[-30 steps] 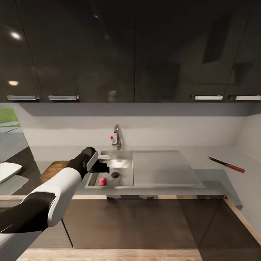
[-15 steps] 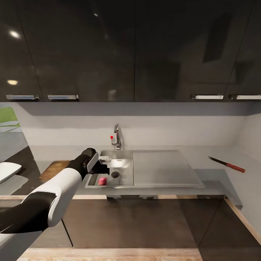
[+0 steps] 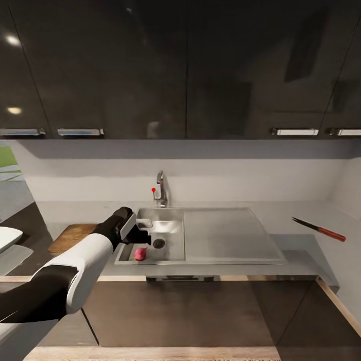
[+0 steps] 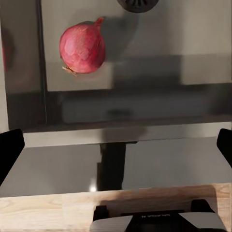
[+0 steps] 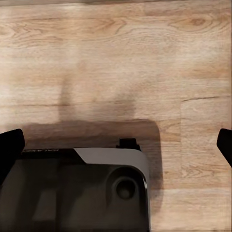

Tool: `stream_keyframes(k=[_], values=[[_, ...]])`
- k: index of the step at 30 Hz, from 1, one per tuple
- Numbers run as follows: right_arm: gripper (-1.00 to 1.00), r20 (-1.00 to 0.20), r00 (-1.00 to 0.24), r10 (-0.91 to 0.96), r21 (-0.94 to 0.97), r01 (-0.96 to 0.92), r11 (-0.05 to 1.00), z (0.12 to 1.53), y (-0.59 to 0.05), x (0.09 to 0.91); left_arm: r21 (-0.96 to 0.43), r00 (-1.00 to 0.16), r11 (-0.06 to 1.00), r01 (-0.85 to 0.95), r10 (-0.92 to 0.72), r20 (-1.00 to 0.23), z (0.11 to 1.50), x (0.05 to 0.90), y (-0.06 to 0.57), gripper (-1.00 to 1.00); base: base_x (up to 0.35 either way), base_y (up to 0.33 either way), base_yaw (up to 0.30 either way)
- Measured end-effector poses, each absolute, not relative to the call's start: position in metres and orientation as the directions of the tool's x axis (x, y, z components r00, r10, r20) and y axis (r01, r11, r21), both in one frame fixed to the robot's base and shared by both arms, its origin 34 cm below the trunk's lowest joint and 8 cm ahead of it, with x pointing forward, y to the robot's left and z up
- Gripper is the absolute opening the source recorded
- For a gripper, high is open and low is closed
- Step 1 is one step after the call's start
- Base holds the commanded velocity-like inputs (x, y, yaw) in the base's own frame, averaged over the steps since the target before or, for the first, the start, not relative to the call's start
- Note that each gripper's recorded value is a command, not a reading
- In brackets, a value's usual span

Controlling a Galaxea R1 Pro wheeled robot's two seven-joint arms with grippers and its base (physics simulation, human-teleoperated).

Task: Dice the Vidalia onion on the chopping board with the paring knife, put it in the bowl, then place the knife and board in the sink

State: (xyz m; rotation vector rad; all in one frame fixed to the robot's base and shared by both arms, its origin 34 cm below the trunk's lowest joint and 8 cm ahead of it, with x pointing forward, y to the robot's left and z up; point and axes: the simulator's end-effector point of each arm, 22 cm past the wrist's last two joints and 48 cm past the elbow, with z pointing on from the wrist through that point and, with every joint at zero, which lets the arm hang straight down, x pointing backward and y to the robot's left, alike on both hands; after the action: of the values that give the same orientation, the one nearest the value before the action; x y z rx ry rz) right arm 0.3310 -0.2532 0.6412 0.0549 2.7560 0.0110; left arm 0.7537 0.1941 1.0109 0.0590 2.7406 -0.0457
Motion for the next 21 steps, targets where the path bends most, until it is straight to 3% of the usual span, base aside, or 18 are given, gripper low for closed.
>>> stream_keyframes(k=[15,21], values=[[1.00,-0.332,-0.943,0.039,0.004,0.040,0.999,0.635,-0.261,0.319,-0.022,-0.948,0.999,0.045,0.036,-0.316,0.979,0.737,0.196,1.00,0.004,0.000,0.000],[1.00,-0.327,-0.944,0.039,0.004,0.040,0.999,0.634,-0.261,0.316,-0.021,-0.950,0.999,0.046,0.037,-0.311,0.975,0.737,0.196,1.00,0.127,0.000,0.000]])
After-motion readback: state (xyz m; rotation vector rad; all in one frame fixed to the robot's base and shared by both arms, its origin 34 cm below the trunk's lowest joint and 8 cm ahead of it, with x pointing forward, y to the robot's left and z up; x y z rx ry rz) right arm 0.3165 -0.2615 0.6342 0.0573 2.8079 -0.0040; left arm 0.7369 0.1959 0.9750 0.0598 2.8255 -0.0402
